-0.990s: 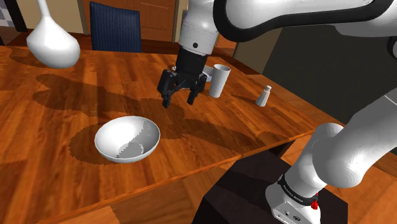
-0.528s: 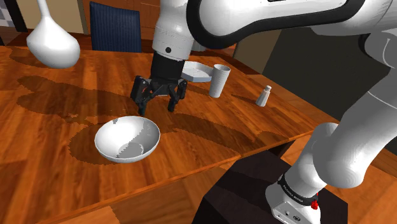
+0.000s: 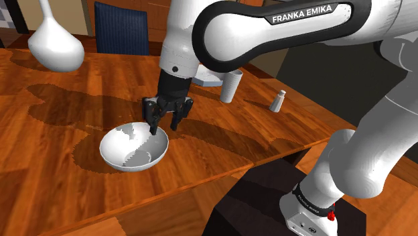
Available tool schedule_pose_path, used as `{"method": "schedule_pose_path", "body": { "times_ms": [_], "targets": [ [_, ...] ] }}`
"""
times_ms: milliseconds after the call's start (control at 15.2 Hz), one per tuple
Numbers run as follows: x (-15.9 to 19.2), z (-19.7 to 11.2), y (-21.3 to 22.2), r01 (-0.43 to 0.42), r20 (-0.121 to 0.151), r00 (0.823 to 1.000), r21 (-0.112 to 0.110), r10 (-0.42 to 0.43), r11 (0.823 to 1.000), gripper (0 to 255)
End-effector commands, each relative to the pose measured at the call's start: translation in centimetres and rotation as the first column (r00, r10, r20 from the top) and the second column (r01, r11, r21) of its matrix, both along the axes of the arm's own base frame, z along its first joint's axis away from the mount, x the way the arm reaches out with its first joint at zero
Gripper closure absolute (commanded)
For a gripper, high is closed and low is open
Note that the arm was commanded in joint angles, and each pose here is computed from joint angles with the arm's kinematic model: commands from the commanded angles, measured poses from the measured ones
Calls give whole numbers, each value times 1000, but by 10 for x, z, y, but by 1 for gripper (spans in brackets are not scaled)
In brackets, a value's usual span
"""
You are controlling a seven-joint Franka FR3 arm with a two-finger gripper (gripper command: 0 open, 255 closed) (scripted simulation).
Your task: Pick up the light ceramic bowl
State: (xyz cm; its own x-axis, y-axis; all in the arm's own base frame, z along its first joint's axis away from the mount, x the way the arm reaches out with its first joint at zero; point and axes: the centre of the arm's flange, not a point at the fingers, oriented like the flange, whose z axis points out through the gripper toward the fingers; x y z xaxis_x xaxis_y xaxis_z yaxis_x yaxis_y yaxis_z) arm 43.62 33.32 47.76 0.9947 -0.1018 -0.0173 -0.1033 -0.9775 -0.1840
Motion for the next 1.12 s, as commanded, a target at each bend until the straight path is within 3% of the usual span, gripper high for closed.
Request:
{"method": "schedule_pose_path", "body": {
  "times_ms": [0, 528, 1056],
  "targets": [
    [0, -1, 0, 0, 0, 1000, 0, 0, 1000, 255],
    [0, 0, 0, 0, 0, 1000, 0, 0, 1000, 255],
    [0, 42, 0, 0, 0, 1000, 0, 0, 1000, 255]
  ]
}}
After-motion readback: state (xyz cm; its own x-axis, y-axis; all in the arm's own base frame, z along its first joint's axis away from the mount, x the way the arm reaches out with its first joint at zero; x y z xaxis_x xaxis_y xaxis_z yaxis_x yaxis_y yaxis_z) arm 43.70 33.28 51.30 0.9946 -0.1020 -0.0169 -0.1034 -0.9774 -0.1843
